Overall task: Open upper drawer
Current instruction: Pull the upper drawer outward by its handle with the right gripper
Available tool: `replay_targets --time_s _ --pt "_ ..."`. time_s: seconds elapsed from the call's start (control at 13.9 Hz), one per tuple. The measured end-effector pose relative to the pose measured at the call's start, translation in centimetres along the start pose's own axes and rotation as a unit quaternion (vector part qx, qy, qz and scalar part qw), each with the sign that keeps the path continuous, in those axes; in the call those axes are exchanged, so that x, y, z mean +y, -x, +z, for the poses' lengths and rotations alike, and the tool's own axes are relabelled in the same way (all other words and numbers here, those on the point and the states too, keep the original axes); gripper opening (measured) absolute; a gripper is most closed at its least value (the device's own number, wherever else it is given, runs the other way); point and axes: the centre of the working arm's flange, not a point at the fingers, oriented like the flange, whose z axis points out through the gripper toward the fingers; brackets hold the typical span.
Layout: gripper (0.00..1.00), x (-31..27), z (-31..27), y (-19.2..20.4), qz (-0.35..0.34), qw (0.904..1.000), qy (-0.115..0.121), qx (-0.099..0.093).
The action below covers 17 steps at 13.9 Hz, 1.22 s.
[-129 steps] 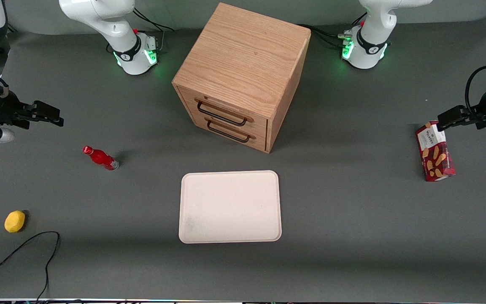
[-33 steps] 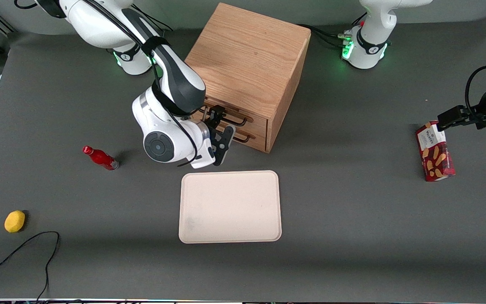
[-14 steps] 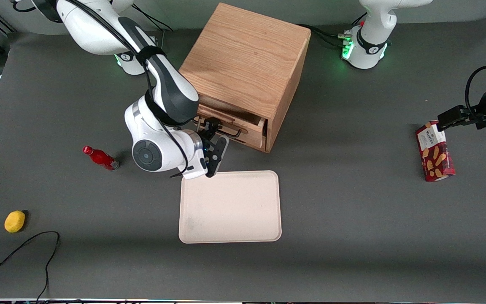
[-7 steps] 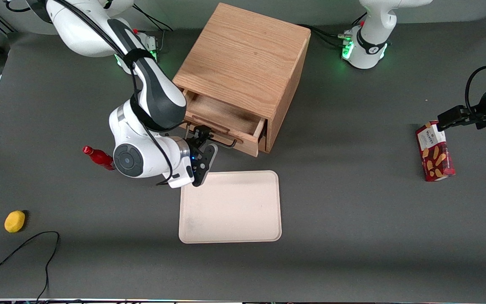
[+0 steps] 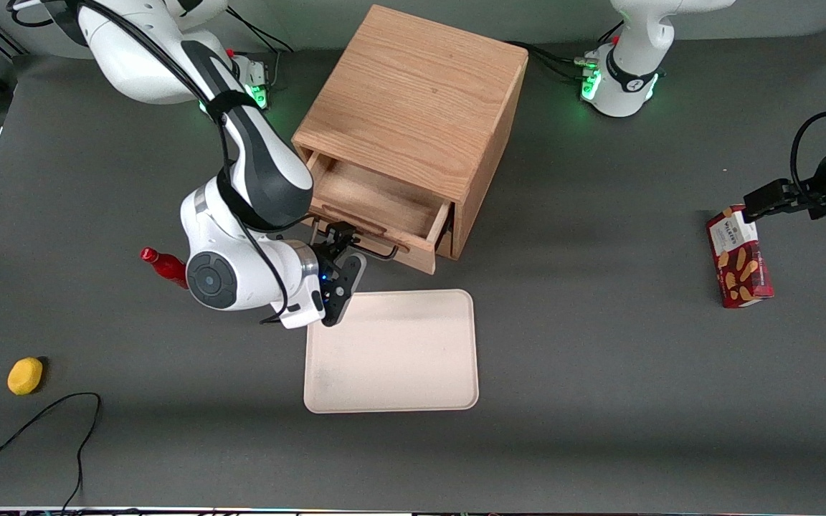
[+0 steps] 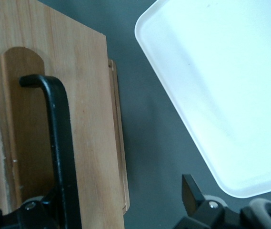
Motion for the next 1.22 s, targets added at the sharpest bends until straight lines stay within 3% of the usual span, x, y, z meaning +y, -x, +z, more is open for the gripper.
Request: replay_targets --time_s 1.22 --pt "1.00 4.7 -2.8 0.6 -0.016 0.9991 0.032 0.021"
